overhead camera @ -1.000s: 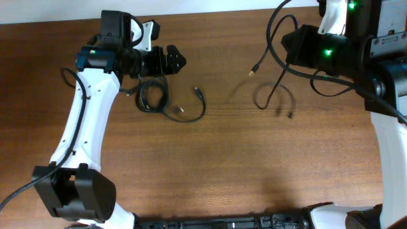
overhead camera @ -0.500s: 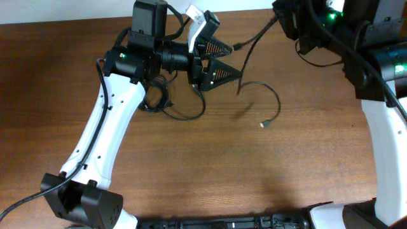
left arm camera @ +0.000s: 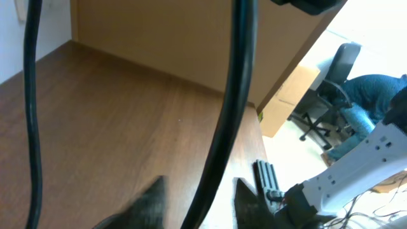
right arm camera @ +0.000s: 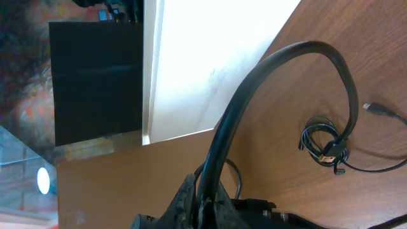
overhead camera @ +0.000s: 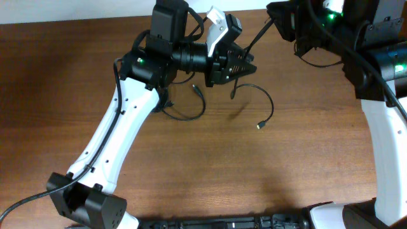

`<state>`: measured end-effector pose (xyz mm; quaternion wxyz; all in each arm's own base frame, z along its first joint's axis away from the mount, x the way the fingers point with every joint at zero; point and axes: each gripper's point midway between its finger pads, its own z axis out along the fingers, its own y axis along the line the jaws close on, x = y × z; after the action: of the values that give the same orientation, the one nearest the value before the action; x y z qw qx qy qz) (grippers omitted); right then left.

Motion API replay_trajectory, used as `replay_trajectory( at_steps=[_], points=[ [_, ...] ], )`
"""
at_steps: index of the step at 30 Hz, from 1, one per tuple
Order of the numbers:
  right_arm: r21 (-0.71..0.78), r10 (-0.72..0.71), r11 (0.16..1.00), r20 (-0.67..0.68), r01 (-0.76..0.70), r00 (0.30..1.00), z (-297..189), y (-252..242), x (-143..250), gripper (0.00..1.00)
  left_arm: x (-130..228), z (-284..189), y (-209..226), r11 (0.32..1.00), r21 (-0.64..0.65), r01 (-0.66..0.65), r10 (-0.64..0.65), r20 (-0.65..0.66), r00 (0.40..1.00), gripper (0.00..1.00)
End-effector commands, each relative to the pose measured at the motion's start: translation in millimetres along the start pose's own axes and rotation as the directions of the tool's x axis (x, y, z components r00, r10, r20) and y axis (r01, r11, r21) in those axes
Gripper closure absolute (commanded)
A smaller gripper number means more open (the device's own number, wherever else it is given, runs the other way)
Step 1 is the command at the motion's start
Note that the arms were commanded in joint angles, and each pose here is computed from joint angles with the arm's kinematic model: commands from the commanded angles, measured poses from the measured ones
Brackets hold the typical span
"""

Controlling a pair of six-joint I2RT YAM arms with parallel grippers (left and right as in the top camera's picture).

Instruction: Untangle cables

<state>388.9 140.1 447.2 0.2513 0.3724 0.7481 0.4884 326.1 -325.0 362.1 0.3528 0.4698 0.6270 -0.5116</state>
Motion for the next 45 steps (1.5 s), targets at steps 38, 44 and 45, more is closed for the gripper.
replay_trajectory(
  at_steps=[38, 44, 45],
  points=[
    [0.671, -0.366, 0.568, -0.312, 0.476, 0.877, 18, -176, 26, 0.26, 220, -569, 294, -0.214, -0.861, 0.461, -0.065, 0.484, 0.873, 0.01],
    [0.68, -0.357, 0.558, -0.32, 0.475, 0.877, 14, -179, 27, 0.26, 255, -514, 296, -0.094, -0.834, 0.544, -0.269, 0.547, 0.792, 0.09],
    [0.68, -0.357, 0.558, -0.32, 0.475, 0.877, 14, -179, 27, 0.26, 253, -506, 304, -0.076, -0.841, 0.535, -0.262, 0.535, 0.804, 0.0]
  ],
)
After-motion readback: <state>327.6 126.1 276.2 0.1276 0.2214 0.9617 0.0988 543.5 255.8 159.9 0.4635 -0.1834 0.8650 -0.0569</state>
